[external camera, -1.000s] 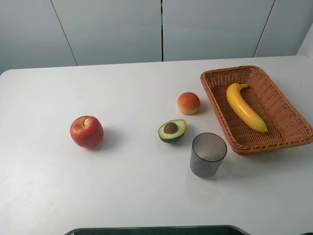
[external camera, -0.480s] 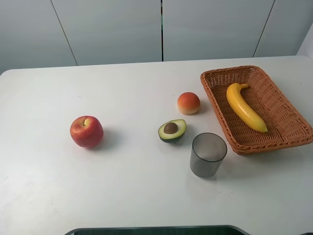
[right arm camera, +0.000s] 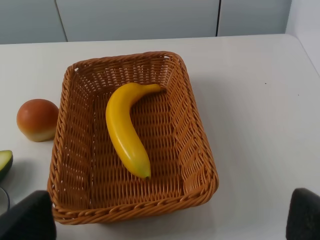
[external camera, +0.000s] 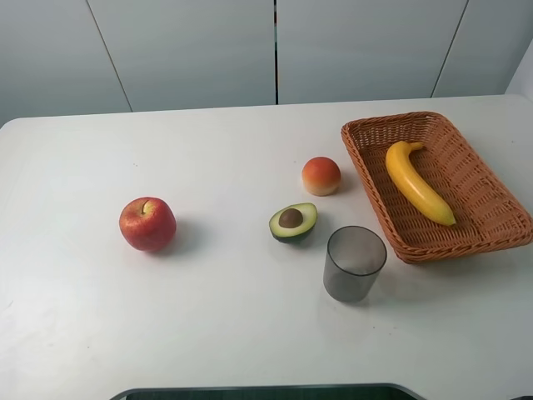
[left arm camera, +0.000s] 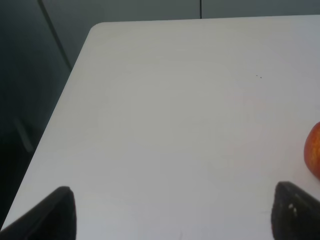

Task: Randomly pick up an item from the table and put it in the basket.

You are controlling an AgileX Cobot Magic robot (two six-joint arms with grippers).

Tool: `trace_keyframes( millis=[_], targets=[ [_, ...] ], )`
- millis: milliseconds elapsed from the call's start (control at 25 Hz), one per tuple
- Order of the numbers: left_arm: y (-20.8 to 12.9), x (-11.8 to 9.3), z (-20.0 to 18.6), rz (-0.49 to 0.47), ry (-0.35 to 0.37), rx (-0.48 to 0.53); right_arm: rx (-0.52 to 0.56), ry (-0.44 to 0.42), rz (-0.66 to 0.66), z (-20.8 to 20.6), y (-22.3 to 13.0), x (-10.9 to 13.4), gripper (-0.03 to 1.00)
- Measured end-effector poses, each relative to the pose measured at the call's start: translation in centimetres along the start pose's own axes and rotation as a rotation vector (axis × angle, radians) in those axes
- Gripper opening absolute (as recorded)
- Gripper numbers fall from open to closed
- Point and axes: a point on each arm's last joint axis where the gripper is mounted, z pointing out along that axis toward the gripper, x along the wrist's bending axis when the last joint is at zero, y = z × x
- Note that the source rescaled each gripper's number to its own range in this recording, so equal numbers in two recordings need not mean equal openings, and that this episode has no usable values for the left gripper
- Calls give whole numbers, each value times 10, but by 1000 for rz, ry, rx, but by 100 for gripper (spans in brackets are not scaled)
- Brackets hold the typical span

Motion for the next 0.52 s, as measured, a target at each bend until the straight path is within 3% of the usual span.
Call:
trace_keyframes(
  millis=[520],
  targets=[
    [0, 0, 0, -1, 0, 0, 0, 0, 0, 0, 0, 0, 100]
  ],
)
